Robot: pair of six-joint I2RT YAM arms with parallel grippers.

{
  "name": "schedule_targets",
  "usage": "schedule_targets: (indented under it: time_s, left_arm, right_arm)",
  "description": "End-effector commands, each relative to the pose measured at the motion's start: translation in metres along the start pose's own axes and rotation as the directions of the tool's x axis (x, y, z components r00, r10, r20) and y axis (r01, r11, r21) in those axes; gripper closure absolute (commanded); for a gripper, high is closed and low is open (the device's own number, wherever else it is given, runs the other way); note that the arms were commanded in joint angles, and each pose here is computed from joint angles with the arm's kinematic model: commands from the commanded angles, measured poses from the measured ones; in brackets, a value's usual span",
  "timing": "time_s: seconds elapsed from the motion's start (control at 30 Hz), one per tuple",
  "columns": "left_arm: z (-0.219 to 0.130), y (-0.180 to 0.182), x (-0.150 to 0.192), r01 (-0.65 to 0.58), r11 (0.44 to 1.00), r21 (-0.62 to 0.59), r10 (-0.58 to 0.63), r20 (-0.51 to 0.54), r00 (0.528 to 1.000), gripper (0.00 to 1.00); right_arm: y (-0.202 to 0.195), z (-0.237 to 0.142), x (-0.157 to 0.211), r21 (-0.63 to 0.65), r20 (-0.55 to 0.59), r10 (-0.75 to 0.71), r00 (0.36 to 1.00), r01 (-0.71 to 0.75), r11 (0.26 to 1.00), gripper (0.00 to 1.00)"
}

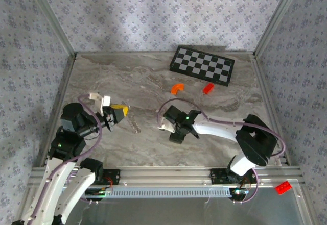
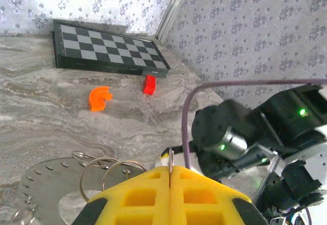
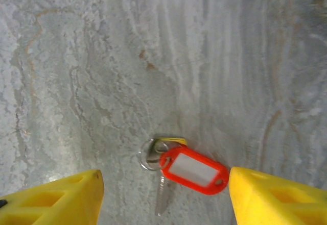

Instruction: Put the keys on the keyring

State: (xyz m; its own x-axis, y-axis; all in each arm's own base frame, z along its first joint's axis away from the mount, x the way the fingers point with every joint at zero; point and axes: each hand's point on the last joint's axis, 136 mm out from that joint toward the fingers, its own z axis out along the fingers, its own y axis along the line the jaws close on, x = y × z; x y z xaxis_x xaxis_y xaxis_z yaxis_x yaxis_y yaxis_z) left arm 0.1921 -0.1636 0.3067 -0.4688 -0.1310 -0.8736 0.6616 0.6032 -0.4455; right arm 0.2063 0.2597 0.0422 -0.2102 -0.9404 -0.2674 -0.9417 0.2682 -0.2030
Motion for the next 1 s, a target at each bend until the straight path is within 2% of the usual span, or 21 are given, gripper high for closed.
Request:
schedule_targets:
  time_s: [0.0,0.1,0.27,0.47,0.63,0.83,0.97]
  left_arm:
    - [-0.003,-0.01,-0.024,-0.023,0.999,0.033,0.02,0.089,0.996,1.0]
    - [-0.001,-0.007,-0.021,-0.018,0.999,0.03,0.015,0.082,0.996,1.0]
    - [0.003,-0.008,-0.021,-0.006,0.999,0.054,0.002,0.089,0.996,1.0]
    - [0.002,-0.008,-0.021,-0.01,0.999,0.051,0.006,0.088,0.996,1.0]
    - [0.001,-0.009,-0.021,-0.015,0.999,0.051,0.01,0.09,0.996,1.0]
    - [0.003,-0.009,-0.022,-0.011,0.998,0.064,0.005,0.088,0.996,1.0]
    - [0.005,-0.009,-0.02,-0.001,0.997,0.071,-0.005,0.084,0.996,1.0]
  right_arm:
    - [0.011,0.008,0.006,-0.025,-0.033,-0.016,0.999,0.015,1.0,0.29]
    - [0.016,0.014,0.012,-0.053,-0.069,-0.015,0.998,0.011,0.999,0.28]
    - [0.018,0.02,0.012,-0.091,-0.098,-0.012,0.995,0.003,0.996,0.34]
    - [0.014,0.027,0.012,-0.103,-0.127,-0.005,0.992,-0.008,0.995,0.49]
    - [0.008,0.031,0.014,-0.093,-0.152,0.018,0.988,-0.032,0.995,0.65]
    - [-0.009,0.029,0.013,-0.036,-0.16,0.059,0.985,-0.066,0.997,0.79]
    - [-0.012,0.025,0.008,-0.053,-0.14,0.107,0.984,-0.115,0.992,0.88]
